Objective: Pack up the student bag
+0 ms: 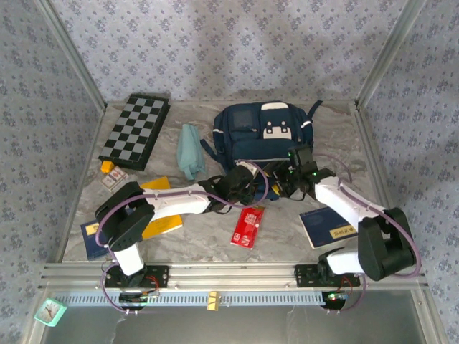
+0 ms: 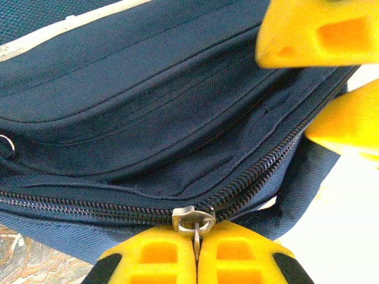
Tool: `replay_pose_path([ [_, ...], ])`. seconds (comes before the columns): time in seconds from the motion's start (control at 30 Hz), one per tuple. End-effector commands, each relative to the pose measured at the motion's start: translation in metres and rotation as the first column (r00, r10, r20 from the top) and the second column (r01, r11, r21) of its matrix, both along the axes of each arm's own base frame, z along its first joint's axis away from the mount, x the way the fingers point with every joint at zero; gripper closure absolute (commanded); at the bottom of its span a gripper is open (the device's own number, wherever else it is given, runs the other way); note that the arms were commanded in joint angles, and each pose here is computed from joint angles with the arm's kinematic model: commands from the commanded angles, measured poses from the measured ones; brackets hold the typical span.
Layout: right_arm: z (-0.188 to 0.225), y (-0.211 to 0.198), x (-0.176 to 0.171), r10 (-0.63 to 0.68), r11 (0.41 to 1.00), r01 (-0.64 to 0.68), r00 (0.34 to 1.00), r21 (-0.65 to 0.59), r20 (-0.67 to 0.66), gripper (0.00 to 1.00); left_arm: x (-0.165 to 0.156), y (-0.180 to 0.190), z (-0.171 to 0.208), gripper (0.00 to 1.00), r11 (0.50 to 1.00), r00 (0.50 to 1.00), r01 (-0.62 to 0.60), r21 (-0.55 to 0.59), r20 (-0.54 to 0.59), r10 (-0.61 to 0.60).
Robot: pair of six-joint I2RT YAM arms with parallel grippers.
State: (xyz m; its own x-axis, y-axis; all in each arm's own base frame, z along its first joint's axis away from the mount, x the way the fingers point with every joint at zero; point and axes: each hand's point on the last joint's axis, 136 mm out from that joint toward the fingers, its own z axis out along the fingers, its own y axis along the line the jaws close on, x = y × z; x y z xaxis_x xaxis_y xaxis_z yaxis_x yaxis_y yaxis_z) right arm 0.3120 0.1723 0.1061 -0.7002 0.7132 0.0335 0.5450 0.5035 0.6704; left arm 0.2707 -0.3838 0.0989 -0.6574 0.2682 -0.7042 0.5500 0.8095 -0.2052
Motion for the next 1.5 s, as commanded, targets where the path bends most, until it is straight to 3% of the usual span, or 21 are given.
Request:
replay_pose_path([
  [0.0,-0.008,-0.009,0.011,-0.096,0.995,0.096,0.995,-0.032,-0.002,0.43,0.004,-0.025,0.037,1.0,0.994,0.997,0.043,-0.1,0.062,-0.036],
  [0.13,-0.021,-0.01,0.014,-0.078,0.995,0.075,0.996,-0.07,-0.037,0.57,0.004,-0.026,0.04,1.0,0.993,0.997,0.048,-0.104,0.067,-0.041],
  [0.23,-0.025,-0.007,0.017,-0.046,0.998,0.043,0.997,-0.053,-0.054,0.74,0.004,-0.024,0.043,1.0,0.994,0.996,0.047,-0.1,0.074,-0.04],
  [0.43,-0.003,-0.018,0.018,0.014,0.996,-0.015,1.0,-0.092,-0.017,1.0,0.007,-0.004,0.042,1.0,0.999,0.996,0.019,-0.043,0.089,-0.015],
  [0.83,0.028,-0.068,0.009,0.059,0.992,-0.057,0.998,-0.113,0.017,1.0,0.045,0.079,0.013,1.0,0.992,0.991,-0.126,0.006,0.04,0.125],
  [1.07,0.054,-0.079,0.011,0.066,0.995,-0.059,0.994,-0.081,0.09,1.0,0.061,0.094,0.002,1.0,0.992,0.992,-0.127,-0.005,0.004,0.127],
  [1.47,0.078,-0.084,0.006,0.148,0.988,-0.139,0.975,-0.06,0.167,1.0,0.13,0.141,-0.02,1.0,0.942,0.942,-0.335,0.017,0.01,0.335],
])
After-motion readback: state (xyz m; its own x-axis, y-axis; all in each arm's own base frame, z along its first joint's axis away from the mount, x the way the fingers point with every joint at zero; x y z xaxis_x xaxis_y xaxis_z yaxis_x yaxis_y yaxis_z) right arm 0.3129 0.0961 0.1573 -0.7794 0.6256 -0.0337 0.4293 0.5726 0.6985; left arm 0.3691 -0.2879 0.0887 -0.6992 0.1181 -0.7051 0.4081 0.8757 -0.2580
